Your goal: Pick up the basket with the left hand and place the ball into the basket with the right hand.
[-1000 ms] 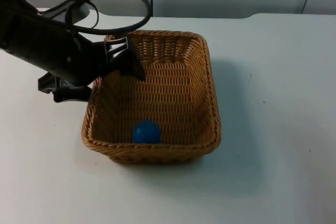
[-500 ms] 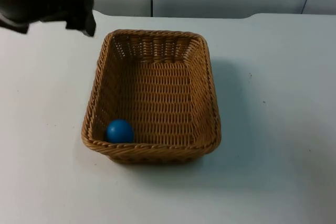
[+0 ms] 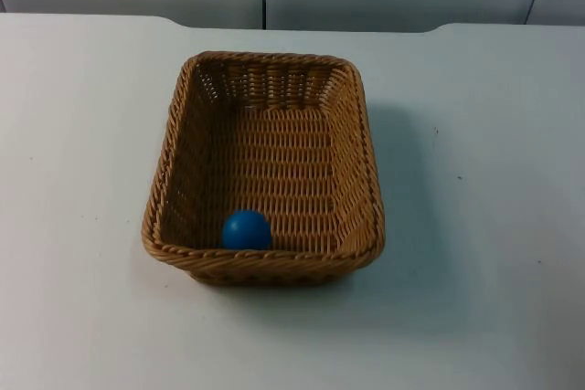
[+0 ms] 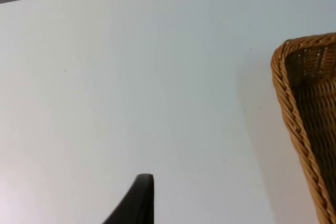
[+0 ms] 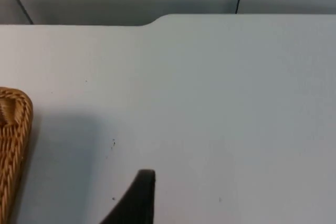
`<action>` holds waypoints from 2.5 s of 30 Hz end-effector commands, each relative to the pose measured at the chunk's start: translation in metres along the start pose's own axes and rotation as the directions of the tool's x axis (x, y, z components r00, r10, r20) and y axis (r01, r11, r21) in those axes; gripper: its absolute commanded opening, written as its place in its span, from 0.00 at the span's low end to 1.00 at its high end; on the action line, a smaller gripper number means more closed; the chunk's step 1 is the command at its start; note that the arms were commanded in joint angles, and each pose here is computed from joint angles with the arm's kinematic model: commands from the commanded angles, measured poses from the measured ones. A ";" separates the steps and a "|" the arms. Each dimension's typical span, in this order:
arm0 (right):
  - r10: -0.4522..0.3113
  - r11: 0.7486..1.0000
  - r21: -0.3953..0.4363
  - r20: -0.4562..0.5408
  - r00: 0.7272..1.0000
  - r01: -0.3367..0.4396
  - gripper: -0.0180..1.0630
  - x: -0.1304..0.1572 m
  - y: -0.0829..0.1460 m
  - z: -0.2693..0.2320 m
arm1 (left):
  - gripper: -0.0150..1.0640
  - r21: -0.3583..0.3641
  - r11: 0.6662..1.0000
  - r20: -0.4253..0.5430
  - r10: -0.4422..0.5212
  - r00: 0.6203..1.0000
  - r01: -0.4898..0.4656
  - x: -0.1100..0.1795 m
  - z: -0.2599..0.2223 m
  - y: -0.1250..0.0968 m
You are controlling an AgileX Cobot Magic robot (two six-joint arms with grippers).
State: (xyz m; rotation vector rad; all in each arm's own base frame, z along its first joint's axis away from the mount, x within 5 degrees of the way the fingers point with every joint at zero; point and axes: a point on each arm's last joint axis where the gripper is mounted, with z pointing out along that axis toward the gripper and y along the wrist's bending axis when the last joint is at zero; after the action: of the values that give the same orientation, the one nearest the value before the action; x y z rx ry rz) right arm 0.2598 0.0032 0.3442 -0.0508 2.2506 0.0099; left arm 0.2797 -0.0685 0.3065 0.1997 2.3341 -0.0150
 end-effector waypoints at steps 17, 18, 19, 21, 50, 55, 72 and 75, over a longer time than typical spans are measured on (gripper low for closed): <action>0.004 0.999 0.051 0.238 0.971 -0.017 0.95 0.066 0.000 -0.130 | 0.96 -0.067 0.986 0.261 -0.133 0.956 0.156 0.115 -0.169 0.039; 0.009 0.998 0.056 0.251 0.968 -0.024 0.95 0.073 0.000 -0.137 | 0.96 -0.072 0.985 0.280 -0.128 0.952 0.154 0.122 -0.179 0.041; 0.009 0.998 0.056 0.251 0.968 -0.024 0.95 0.073 0.000 -0.137 | 0.96 -0.072 0.985 0.280 -0.128 0.952 0.154 0.122 -0.179 0.041; -0.008 0.999 0.050 0.252 0.968 -0.005 0.95 0.096 0.002 -0.153 | 0.96 -0.087 0.983 0.356 -0.123 0.926 0.164 0.137 -0.199 0.047; -0.004 0.999 -0.050 0.311 0.951 0.021 0.95 0.206 0.009 -0.183 | 0.96 0.108 0.994 0.303 -0.001 0.953 -0.033 0.224 -0.192 0.028; -0.013 0.998 -0.052 0.283 0.959 0.028 0.95 0.210 0.010 -0.174 | 0.96 0.109 0.993 0.292 0.004 0.956 -0.038 0.226 -0.190 0.028; -0.084 0.991 -0.089 0.204 0.975 0.104 0.95 0.219 0.015 -0.167 | 0.96 0.126 0.989 0.296 0.031 0.955 -0.072 0.226 -0.191 0.026; -0.074 0.992 -0.088 0.203 0.976 0.093 0.95 0.219 0.014 -0.167 | 0.96 0.126 0.989 0.296 0.031 0.955 -0.072 0.226 -0.191 0.026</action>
State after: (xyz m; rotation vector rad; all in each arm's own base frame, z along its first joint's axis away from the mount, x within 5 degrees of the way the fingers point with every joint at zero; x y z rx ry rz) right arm -0.0080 0.0057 0.2806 -0.1883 2.0416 0.0682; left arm -0.0067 0.0028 0.2813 0.2974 2.0296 -0.1567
